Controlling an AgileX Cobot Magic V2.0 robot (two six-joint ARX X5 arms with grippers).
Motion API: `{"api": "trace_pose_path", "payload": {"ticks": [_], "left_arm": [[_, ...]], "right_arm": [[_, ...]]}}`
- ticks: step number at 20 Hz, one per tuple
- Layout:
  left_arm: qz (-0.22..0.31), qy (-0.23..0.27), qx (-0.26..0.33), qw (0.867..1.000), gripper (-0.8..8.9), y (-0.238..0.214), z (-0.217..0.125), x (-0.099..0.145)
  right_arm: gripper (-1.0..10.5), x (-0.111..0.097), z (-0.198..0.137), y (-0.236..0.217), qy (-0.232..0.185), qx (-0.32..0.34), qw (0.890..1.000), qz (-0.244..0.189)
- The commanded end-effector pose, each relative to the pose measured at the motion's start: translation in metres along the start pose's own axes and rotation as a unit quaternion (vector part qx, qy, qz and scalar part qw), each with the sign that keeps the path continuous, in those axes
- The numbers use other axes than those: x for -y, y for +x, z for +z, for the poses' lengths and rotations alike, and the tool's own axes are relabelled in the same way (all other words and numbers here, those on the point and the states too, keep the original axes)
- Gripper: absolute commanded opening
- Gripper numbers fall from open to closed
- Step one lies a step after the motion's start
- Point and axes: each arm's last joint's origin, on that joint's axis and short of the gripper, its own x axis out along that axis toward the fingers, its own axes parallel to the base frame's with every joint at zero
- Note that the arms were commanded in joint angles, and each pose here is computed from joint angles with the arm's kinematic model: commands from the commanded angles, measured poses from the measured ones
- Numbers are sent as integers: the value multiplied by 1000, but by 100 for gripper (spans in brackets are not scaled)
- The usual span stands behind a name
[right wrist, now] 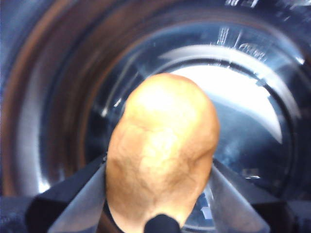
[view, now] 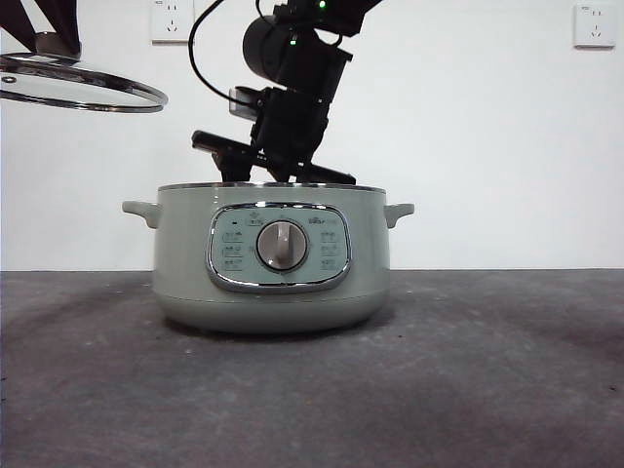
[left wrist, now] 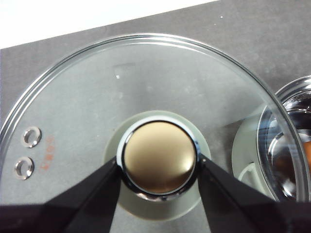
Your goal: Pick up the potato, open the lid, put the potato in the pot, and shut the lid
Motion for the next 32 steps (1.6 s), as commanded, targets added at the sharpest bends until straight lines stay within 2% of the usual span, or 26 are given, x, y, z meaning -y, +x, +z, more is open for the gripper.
{"api": "trace_pose_path", "payload": {"ticks": [1,4,5,6,7,8,12,15,16,17,19,20,22,27,32], "left_arm": [[3,9,31,999,-9,-11,5,0],[-15,10,35,999,-9,-11,5,1],[-22,10,36,999,-9,-11,5,1],[-23,9,35,999,-9,-11,5,1],[-23,9,35,999,-9,-11,5,2],[-25,9,35,999,-9,-11,5,2],[-31,10,18,999,-9,-11,2,5],[-71,10,15,997,-9,-11,1,9],[-82,10,18,996,-9,-11,1,10],[-83,7,17,996,-9,-11,1,10],[-91,11,17,996,-9,-11,2,16],[-93,13,17,995,-9,-10,2,18],[-103,22,16,994,-9,-9,3,27],[-136,36,-13,990,-9,16,5,56],[-176,65,-60,980,-9,58,1,99]], "right_arm": [[1,2,-3,12,-16,-16,1000,-13],[18,2,-4,12,-13,-21,1000,-17],[158,2,-5,12,-13,-26,999,-19],[436,4,-6,12,-13,-28,999,-37],[643,3,-7,11,-13,-30,998,-50],[686,3,-7,11,-13,-31,998,-49],[686,-8,-4,-14,-22,-5,999,-44],[684,-16,-2,-60,-27,28,999,-37],[642,-17,-3,-77,-31,34,998,-35],[471,-19,-6,-95,-33,38,998,-45],[55,-16,-16,-124,-48,25,994,-95],[-16,-14,-21,-135,-54,15,992,-112],[-11,-13,-29,-159,-72,14,989,-126],[-11,-11,-51,-220,-83,32,988,-123],[-11,-4,-92,-264,-93,52,987,-119]]}}
